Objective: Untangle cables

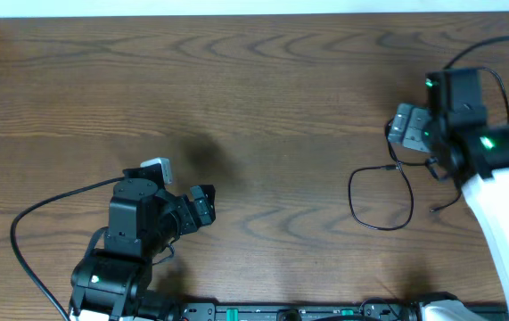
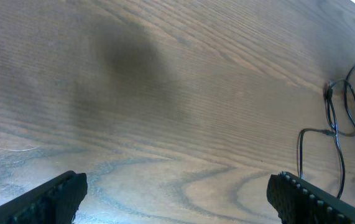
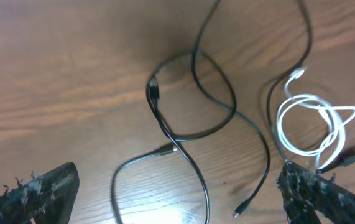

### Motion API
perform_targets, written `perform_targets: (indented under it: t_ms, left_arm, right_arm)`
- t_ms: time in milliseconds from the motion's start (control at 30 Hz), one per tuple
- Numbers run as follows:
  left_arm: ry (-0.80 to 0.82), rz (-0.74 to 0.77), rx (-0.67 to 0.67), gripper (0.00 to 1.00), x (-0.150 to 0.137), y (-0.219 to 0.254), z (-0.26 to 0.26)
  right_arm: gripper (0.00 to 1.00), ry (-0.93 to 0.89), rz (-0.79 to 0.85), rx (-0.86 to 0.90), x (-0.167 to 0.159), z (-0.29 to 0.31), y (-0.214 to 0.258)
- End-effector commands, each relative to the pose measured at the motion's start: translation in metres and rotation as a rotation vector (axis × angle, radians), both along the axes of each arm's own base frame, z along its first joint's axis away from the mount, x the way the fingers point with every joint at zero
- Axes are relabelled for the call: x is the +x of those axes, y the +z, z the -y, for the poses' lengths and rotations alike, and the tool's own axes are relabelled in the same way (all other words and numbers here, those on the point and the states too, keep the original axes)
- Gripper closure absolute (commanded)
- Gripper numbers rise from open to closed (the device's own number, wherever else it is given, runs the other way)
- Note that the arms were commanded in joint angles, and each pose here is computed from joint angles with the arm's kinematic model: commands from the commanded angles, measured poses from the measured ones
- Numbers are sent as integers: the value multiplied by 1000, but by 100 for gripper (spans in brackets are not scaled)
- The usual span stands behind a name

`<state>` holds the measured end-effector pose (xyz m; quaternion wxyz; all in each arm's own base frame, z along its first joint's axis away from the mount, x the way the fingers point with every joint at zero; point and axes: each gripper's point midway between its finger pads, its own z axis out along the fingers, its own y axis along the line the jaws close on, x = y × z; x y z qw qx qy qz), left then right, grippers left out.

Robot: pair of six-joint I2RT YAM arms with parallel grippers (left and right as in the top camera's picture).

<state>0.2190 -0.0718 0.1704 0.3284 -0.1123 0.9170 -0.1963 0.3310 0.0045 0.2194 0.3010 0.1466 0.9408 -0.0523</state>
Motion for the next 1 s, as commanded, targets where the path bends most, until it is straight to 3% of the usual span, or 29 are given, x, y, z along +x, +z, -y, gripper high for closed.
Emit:
perform_targets:
  t_ms: [0, 500, 667, 967]
  left_arm:
    - [-2, 6, 13, 2, 0, 0, -1]
    - [-2, 6, 13, 2, 0, 0, -1]
    - [-2, 7, 13, 2, 0, 1, -1]
    - [-2, 6, 13, 2, 0, 0, -1]
  right_arm:
    - [1, -17, 161, 28, -22, 6, 49]
    - [1, -16, 665, 108, -132, 22, 169]
    - [1, -16, 723, 117, -150, 25, 178]
    - [1, -16, 667, 108, -155, 26, 165]
